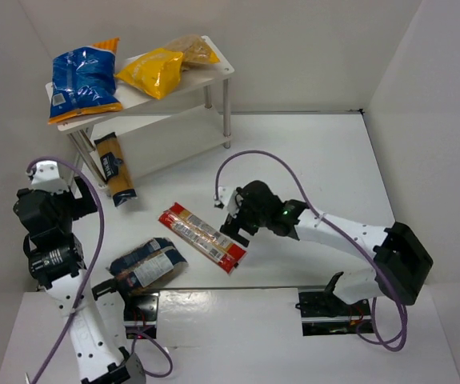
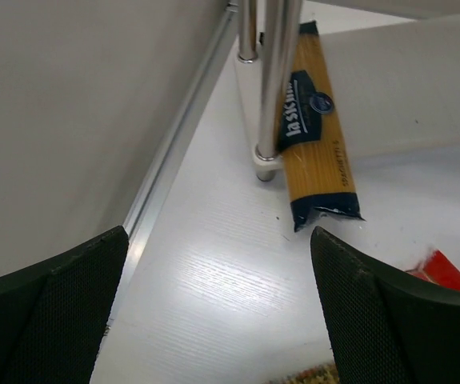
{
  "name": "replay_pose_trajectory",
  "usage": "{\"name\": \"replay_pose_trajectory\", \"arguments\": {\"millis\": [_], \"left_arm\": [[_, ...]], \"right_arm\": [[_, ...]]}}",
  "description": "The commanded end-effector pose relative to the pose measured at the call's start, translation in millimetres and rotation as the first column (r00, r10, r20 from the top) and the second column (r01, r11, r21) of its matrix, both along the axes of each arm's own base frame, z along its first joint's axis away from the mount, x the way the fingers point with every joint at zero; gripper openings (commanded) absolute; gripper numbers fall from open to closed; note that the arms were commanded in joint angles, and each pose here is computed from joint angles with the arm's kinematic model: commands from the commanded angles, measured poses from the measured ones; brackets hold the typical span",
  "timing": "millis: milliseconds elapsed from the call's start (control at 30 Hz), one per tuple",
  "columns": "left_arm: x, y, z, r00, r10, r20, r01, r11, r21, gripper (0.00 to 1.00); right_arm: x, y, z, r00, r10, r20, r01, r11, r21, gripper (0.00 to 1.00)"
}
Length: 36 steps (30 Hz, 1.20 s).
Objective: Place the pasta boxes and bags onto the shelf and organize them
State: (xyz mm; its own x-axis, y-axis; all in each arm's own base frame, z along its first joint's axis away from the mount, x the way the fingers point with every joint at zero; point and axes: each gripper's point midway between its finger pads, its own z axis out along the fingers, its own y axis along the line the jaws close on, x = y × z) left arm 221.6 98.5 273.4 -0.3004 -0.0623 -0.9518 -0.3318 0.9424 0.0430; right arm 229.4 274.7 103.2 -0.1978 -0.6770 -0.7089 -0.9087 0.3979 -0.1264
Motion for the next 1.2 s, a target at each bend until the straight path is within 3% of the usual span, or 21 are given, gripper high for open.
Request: {"name": "replay_pose_trajectory", "arguments": {"millis": [0,233,367,533,633,800,1100,1167], "left_arm": [[-6.5,16.0,12.6,0.993,0.09,0.077,-0.091,0.996,0.006,1.0],[-22.5,28.8,17.1,0.98,0.164,0.114,-0.168,0.986,0.021,1.0],[-23.6,30.3,17.1,0.979,0.168,0.116,-0.171,0.985,0.018,1.0],[-25.5,26.7,21.4,0.978,0.158,0.134,-0.163,0.986,0.026,1.0],[-32.8,28.1,27.5,0.971,0.18,0.159,-0.189,0.981,0.041,1.0],[-31.8,38.0,16.5,0.972,0.203,0.121,-0.208,0.978,0.024,1.0],[-37.0,44.7,16.7,0.964,0.234,0.124,-0.238,0.971,0.02,1.0],[-36.3,43.7,16.7,0.967,0.223,0.121,-0.228,0.973,0.028,1.0]], "right_arm": [[0.8,37.6,18.4,0.991,0.005,0.136,-0.013,0.998,0.058,1.0],[-33.0,83.7,42.4,0.985,-0.071,0.158,0.035,0.976,0.217,1.0],[-28.2,91.1,60.7,0.97,-0.164,0.178,0.094,0.934,0.345,1.0],[-41.5,103.7,64.9,0.979,-0.065,0.193,-0.019,0.915,0.404,1.0],[-42.9,104.2,83.0,0.981,-0.011,0.194,-0.093,0.851,0.517,1.0],[-63.2,99.8,39.7,0.982,0.123,0.141,-0.176,0.864,0.471,1.0],[-57.9,91.4,-19.6,0.992,0.113,0.057,-0.127,0.889,0.439,1.0],[-43.1,87.4,-12.2,0.997,0.062,0.056,-0.081,0.873,0.481,1.0]]}}
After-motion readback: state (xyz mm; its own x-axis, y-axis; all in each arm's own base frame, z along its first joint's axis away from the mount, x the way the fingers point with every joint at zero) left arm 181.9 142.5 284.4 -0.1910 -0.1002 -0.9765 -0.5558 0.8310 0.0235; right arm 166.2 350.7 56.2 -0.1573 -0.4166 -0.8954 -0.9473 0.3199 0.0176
